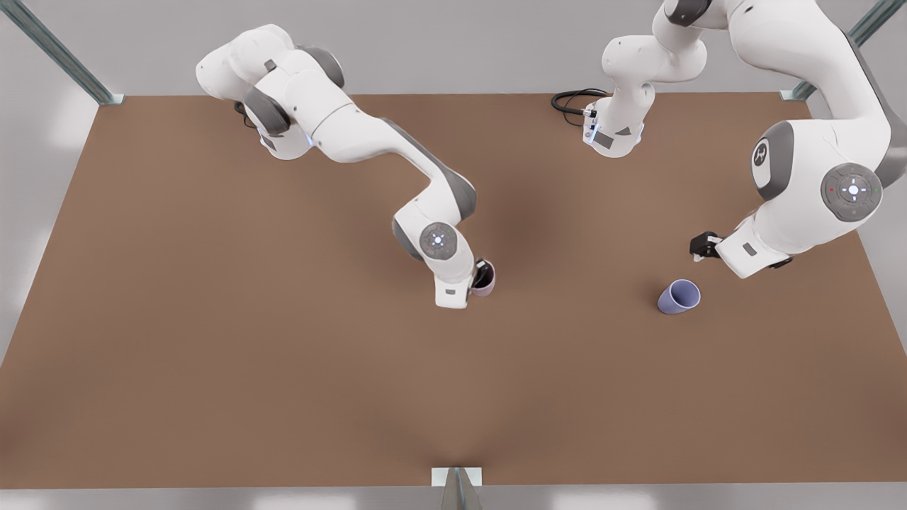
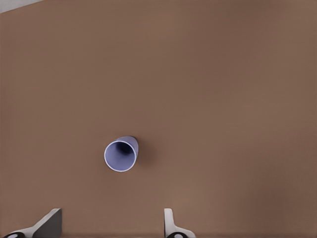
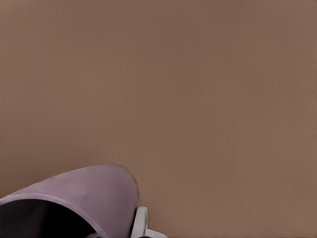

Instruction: Stack the cups, with the pink cup at the bottom and the purple cup at the top

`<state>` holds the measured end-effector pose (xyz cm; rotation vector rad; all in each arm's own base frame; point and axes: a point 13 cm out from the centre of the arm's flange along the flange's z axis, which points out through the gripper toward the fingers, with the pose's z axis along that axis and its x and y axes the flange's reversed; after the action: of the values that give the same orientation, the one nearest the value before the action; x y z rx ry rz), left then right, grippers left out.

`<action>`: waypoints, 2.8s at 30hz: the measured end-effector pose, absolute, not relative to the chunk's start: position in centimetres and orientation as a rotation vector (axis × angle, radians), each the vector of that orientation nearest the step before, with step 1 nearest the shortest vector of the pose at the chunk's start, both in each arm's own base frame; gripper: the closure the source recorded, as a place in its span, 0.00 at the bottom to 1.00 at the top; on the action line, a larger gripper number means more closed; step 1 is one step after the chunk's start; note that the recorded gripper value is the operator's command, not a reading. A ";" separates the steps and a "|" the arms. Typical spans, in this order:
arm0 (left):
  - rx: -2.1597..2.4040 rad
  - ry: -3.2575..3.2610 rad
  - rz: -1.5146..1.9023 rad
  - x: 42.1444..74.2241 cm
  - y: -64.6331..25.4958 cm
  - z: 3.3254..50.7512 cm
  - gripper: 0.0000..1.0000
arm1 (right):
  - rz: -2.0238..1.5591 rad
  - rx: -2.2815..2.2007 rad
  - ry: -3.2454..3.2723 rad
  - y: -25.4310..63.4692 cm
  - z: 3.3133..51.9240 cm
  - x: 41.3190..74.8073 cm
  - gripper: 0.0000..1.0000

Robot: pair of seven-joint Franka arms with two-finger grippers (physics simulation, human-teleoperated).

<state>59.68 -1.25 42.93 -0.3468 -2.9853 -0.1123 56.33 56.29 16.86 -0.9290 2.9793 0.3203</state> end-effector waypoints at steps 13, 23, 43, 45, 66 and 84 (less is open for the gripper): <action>-0.348 -2.986 -0.111 59.7 -1.3 43.0 0.00 | 0.178 -0.326 3.159 53.0 12.0 58.3 0.66; -0.337 -2.993 -0.112 59.7 -0.8 43.2 0.00 | 0.160 -0.073 3.185 52.8 10.6 58.3 0.47; -0.177 -2.878 -0.040 57.4 4.1 31.7 0.00 | 0.139 0.764 2.993 1.5 41.8 64.8 0.00; -0.153 -2.869 -0.012 56.8 4.3 27.6 0.00 | 0.064 0.728 3.016 -2.6 44.6 62.5 0.00; 0.046 -2.885 -0.014 57.2 12.0 11.6 0.00 | -0.055 0.232 3.135 -5.3 47.7 61.3 0.00; 0.092 -2.870 0.051 56.9 10.8 9.4 0.78 | -0.024 0.086 3.153 -5.0 48.6 61.1 0.00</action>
<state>56.93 10.84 9.42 0.0920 -2.8700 0.0513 61.05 -4.97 48.60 0.0859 3.1532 -0.0243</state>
